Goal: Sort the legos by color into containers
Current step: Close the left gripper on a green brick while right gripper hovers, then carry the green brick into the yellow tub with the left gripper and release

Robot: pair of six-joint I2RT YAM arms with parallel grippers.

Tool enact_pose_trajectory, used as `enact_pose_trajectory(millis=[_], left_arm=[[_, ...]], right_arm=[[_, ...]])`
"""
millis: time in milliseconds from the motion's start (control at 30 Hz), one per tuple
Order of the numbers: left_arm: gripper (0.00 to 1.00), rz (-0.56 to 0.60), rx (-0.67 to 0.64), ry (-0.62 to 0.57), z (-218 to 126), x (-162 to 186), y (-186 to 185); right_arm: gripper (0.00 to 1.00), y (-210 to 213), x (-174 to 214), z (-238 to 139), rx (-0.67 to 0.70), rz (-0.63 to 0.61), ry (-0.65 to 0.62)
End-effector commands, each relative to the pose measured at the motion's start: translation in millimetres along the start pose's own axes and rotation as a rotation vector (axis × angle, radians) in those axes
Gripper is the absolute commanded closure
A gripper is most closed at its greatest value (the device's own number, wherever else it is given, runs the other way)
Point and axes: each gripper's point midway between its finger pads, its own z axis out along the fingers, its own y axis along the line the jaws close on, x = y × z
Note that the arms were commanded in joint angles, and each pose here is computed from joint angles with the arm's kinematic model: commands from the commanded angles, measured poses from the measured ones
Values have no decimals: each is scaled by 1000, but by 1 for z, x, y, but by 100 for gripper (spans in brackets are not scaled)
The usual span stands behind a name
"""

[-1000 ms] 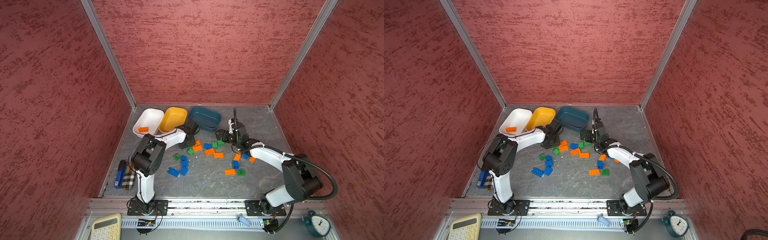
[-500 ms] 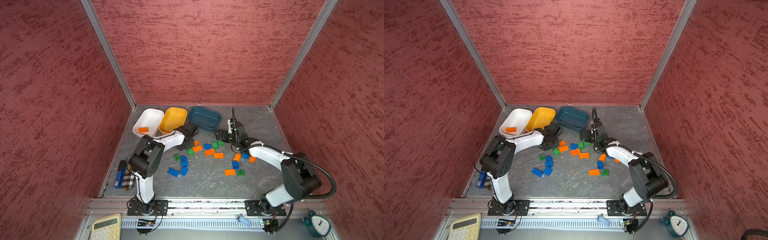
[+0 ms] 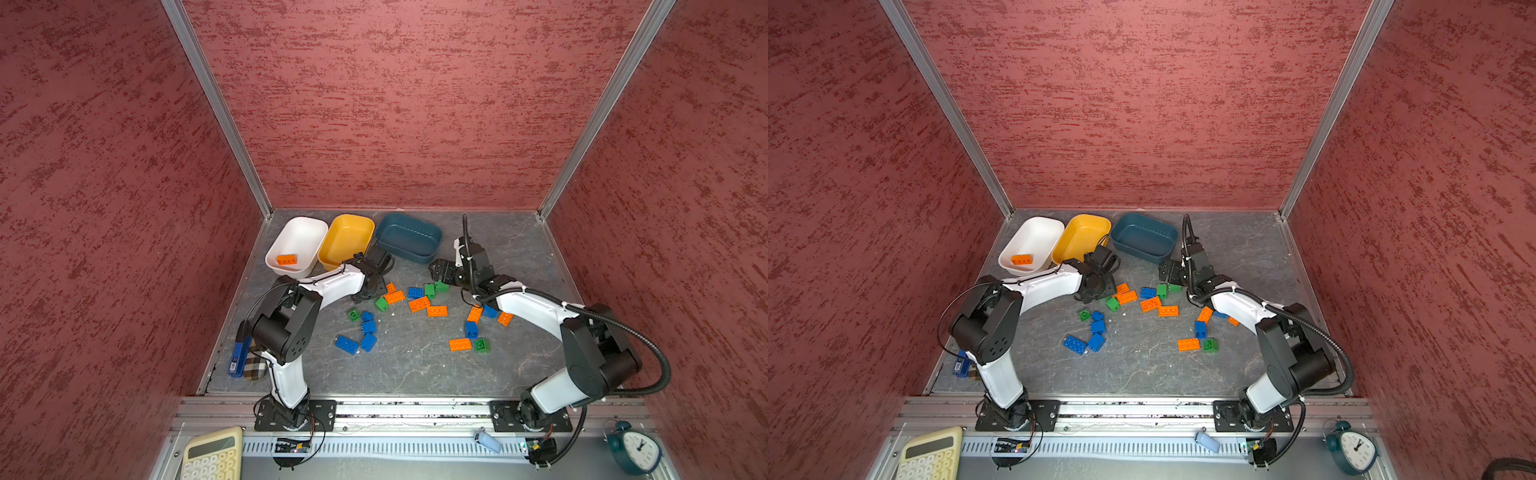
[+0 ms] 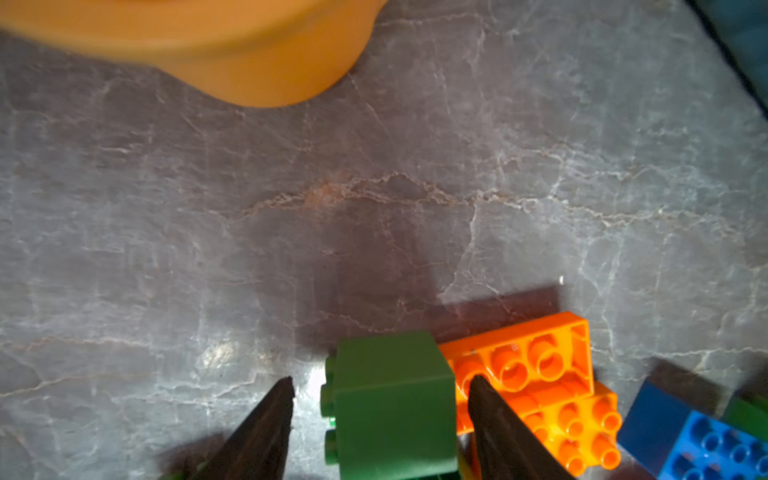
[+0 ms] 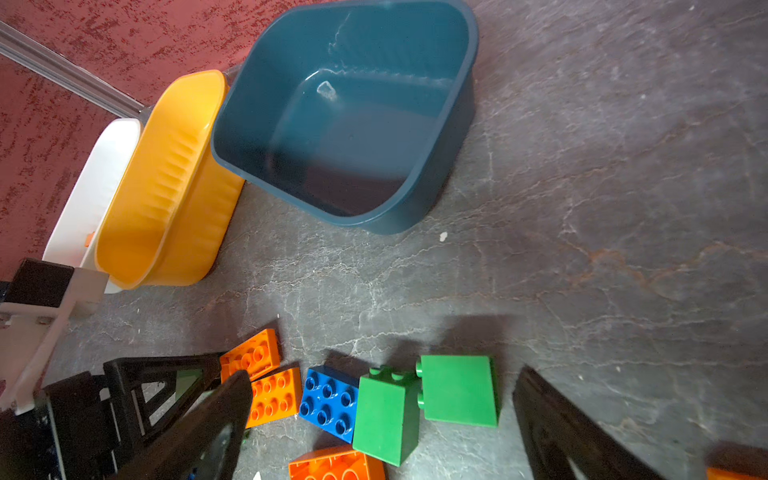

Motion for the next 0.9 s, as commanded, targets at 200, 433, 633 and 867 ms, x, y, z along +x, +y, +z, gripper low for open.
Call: enact_pose_trajectory(millis=[200, 433, 633, 867], left_arm=[[35, -86, 168, -15, -11, -17, 2], [37, -9, 111, 25, -3, -7, -2], [45, -13, 66, 23, 4, -4, 3], [57, 5, 46, 20, 0, 0, 12]], right_arm=[[1, 6, -13, -2, 25, -29, -35], [1, 9, -15, 1, 23, -36, -32], [1, 9, -11, 2, 27, -36, -25], [1, 5, -9, 0, 46, -39, -28]])
